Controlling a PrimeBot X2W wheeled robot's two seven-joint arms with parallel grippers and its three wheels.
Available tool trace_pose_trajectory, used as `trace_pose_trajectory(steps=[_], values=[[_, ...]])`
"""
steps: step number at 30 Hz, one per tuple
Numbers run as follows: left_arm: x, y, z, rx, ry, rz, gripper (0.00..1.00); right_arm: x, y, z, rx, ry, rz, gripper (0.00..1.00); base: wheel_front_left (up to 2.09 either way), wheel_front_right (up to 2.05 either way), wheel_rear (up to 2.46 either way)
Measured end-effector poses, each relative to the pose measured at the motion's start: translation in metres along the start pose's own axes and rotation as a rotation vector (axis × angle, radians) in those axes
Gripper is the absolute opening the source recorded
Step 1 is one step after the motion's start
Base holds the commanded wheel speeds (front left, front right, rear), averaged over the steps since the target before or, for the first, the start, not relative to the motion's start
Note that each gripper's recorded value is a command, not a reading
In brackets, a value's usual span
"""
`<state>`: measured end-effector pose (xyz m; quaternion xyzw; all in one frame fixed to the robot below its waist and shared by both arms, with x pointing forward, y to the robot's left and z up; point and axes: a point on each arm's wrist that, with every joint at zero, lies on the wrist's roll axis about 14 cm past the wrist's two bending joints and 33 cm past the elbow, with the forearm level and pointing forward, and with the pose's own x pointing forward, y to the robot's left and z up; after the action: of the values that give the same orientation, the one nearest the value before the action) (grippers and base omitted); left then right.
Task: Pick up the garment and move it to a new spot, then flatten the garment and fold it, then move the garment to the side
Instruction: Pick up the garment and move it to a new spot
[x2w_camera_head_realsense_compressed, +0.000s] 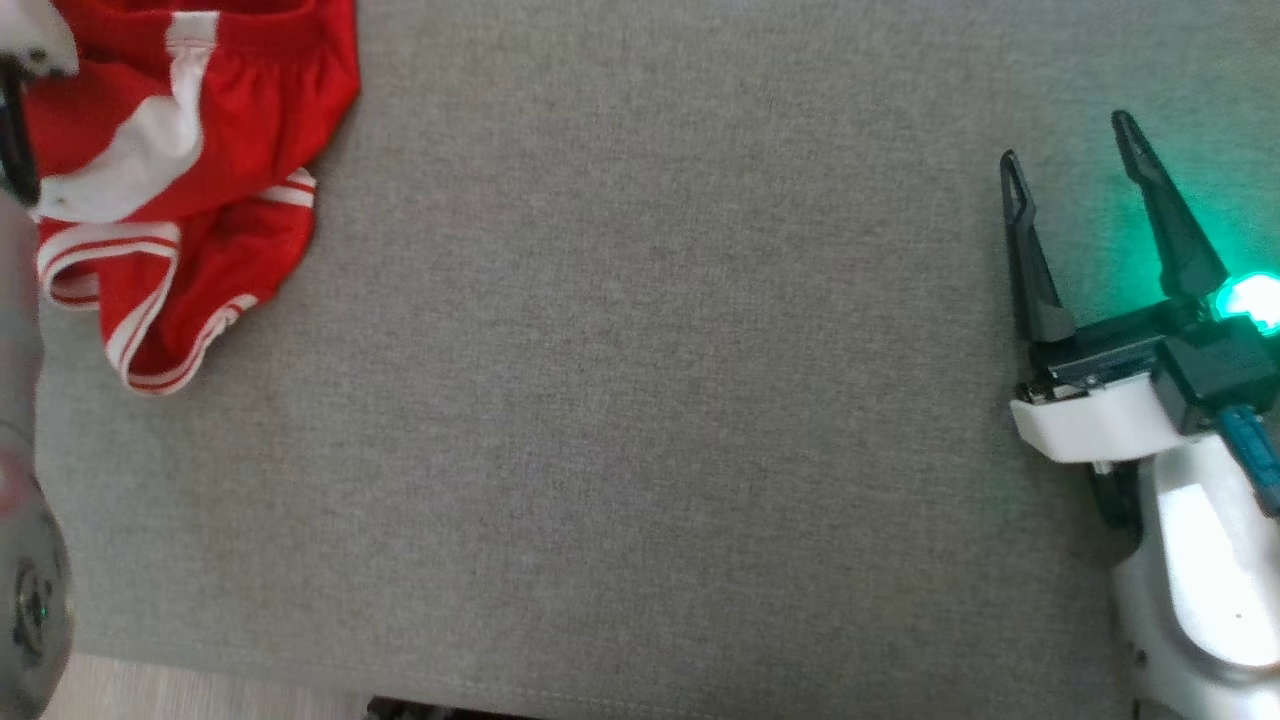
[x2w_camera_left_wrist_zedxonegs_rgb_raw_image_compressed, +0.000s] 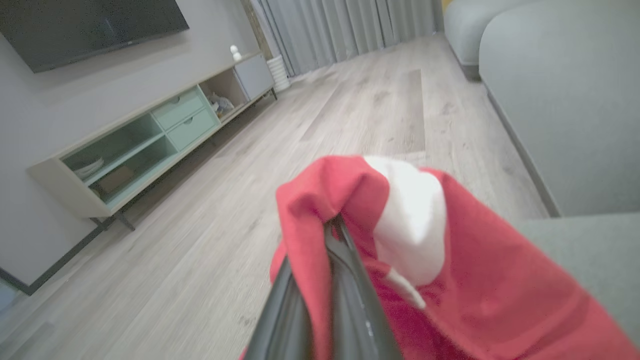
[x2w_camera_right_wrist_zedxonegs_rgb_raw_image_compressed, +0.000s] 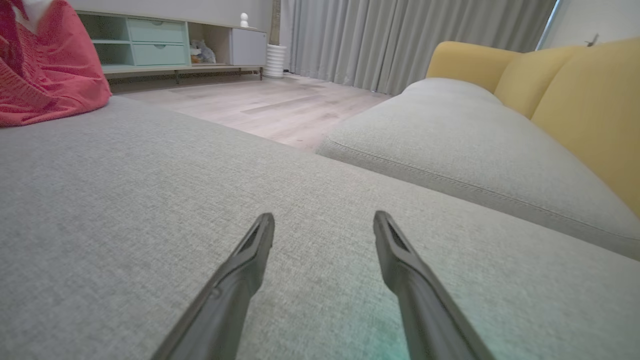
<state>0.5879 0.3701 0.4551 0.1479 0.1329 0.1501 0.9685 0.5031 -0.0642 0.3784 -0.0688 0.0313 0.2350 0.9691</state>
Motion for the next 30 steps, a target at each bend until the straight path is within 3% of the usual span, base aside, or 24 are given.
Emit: trace_pose_trajectory(steps=[7,11,17,23,30], values=[[-0.009,-0.012,0.127,-0.062,-0.288,-0.103,0.0,-0.017,0.008,0.015,0.042,0.03,-0.022,1.0,0.0,0.0,0.0],[-0.031,-0.04,0.204,-0.102,-0.458,-0.198,0.0,-0.039,0.005,0.033,0.061,0.018,-0.064,1.0,0.0,0.0,0.0],[-0.08,-0.114,0.296,-0.104,-0.628,-0.391,0.0,-0.084,-0.026,0.057,0.071,-0.012,-0.192,1.0,0.0,0.0,0.0],[-0.155,-0.196,0.38,-0.199,-0.8,-0.637,0.0,-0.133,-0.054,0.078,0.111,-0.06,-0.33,1.0,0.0,0.0,0.0],[-0.22,-0.284,0.405,-0.382,-0.78,-0.92,0.0,-0.182,-0.082,0.098,0.123,-0.119,-0.472,1.0,0.0,0.0,0.0]])
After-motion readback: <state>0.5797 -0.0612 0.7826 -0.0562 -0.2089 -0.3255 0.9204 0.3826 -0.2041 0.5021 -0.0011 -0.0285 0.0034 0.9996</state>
